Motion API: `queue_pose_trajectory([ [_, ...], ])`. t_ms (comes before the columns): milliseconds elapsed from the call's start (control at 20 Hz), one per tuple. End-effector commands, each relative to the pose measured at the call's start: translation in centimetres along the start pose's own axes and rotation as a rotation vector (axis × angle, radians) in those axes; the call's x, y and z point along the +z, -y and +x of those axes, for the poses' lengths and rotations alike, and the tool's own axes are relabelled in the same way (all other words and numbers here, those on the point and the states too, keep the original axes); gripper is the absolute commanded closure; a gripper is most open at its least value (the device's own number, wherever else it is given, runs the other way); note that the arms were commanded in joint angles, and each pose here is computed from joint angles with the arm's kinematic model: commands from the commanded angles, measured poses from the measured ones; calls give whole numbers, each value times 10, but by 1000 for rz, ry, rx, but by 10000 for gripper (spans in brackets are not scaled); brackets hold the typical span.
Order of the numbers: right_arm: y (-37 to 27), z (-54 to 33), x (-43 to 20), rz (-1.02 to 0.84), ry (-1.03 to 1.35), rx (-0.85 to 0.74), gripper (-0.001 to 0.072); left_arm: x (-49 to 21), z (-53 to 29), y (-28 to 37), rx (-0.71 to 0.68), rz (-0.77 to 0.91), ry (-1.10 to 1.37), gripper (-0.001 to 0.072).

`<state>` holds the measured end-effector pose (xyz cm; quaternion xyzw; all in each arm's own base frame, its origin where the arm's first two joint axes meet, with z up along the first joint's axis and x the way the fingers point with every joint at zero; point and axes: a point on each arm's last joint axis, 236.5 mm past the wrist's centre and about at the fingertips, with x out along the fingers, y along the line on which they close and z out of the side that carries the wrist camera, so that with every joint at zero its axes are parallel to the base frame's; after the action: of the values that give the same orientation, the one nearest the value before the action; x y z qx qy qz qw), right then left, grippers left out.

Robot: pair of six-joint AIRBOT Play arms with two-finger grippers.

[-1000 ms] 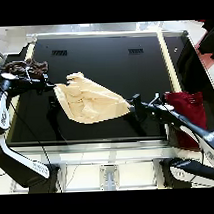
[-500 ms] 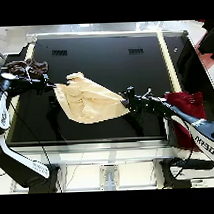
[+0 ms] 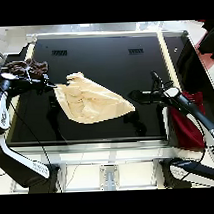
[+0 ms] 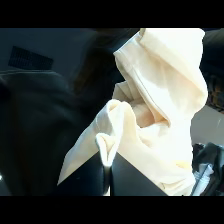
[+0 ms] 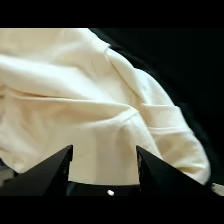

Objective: Fold the shirts.

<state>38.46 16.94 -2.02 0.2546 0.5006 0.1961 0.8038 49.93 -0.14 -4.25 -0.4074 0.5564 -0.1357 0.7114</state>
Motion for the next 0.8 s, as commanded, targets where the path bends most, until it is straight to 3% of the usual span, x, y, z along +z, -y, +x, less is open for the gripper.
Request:
queue_pose_trajectory([
  [0,35,3,-19,-195,-114,-119,263,0,0,1,0,4,-2,695],
  [650,5,67,-30,-376,-256,-4,266,0,1,0,2,5,0,695],
  [700,6,69,-28,-375,-256,-5,332,0,1,0,5,6,0,695],
  [750,7,71,-26,-371,-250,-8,468,0,1,-1,8,8,-1,695],
])
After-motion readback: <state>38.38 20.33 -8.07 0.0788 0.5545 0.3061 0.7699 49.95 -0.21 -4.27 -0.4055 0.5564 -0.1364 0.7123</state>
